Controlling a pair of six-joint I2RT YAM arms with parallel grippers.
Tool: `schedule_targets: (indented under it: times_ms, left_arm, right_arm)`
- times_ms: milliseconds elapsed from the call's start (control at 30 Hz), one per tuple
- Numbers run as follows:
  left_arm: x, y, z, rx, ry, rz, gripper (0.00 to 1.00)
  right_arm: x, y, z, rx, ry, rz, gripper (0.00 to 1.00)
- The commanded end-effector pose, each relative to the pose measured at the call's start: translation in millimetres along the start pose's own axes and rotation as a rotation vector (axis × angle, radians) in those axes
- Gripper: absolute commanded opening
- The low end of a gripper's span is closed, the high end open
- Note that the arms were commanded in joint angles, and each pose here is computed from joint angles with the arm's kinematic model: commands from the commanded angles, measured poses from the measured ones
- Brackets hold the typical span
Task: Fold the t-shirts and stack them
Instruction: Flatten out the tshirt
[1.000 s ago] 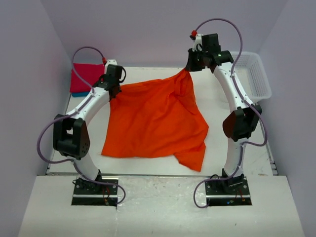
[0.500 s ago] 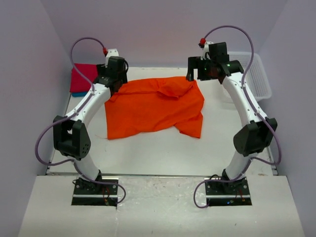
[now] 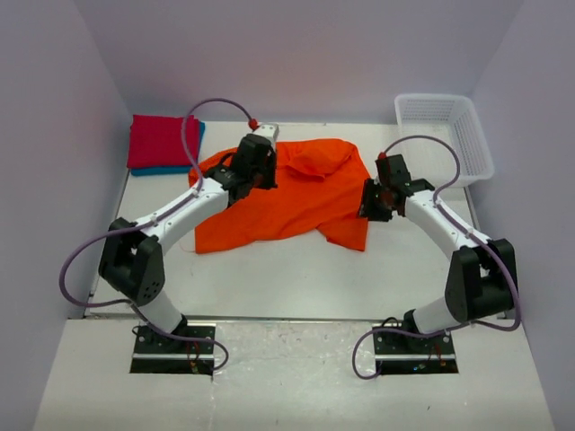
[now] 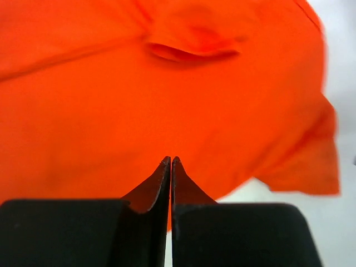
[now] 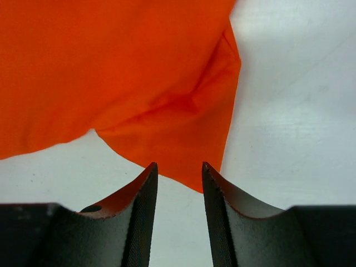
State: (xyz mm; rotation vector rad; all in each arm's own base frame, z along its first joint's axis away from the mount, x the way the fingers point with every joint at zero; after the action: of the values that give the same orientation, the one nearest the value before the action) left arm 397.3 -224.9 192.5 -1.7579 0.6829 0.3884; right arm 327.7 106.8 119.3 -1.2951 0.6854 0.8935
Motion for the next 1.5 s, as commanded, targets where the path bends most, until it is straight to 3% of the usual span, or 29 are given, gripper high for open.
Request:
schedule_targets:
  times_ms: [0,167,233,400,633,800,900,1300,1433,1467]
  left_arm:
    - [6.4,43.1,-81.7,0.058,0.341,0.126,0.00]
    - [24.7,87.9,-128.9,0.080,0.500,0.252,0.00]
    - [26.7,98.0,-142.4,0.087,0.542,0.289,0.01]
    - [46.2,136.1,-155.2,0.106,0.543,0.367,0.02]
    - [65.2,151.8,-140.4,0.106,0.445,0.384,0.01]
    - [78.7,158.2,-101.4,0.086,0.241,0.388,0.00]
    - [82.3,166.3,-79.9,0.049,0.199,0.420,0.00]
    - [82.2,165.2,-69.9,0.028,0.203,0.430,0.00]
    - [79.6,163.4,-64.6,0.022,0.200,0.426,0.00]
    - [78.4,166.0,-62.9,0.021,0.203,0.432,0.00]
  right_arm:
    - [-11.1,-22.6,20.9,0.115,-0.116,-0.171,0.38]
    - [-10.2,-4.3,21.2,0.166,-0.146,-0.185,0.39]
    - [-7.9,5.5,18.2,0.169,-0.138,-0.170,0.50]
    - [9.3,34.5,11.4,0.178,-0.120,-0.089,0.54]
    - [29.7,68.9,1.0,0.210,-0.085,-0.020,0.57]
    - [31.2,74.9,-1.4,0.219,-0.066,0.014,0.63]
    - [32.1,80.3,-0.5,0.223,-0.074,0.031,0.64]
    - [40.9,92.7,-1.4,0.252,-0.052,0.112,0.61]
    - [41.5,94.5,-0.8,0.255,-0.051,0.130,0.53]
    - [41.6,93.8,-1.0,0.253,-0.049,0.131,0.47]
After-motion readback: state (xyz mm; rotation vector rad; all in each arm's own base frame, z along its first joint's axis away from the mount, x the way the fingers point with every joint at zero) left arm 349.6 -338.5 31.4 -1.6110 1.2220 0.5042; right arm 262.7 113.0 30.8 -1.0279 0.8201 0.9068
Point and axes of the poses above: each gripper's point midway between its finger pads, its own x axis out along the fingers, its own z axis along the line the jaws close on, y = z × x, the point moved 1 cm from there along -x, back along the fingers, and after that the axes turned 10 degrees about -x, right-handed, at the moved point
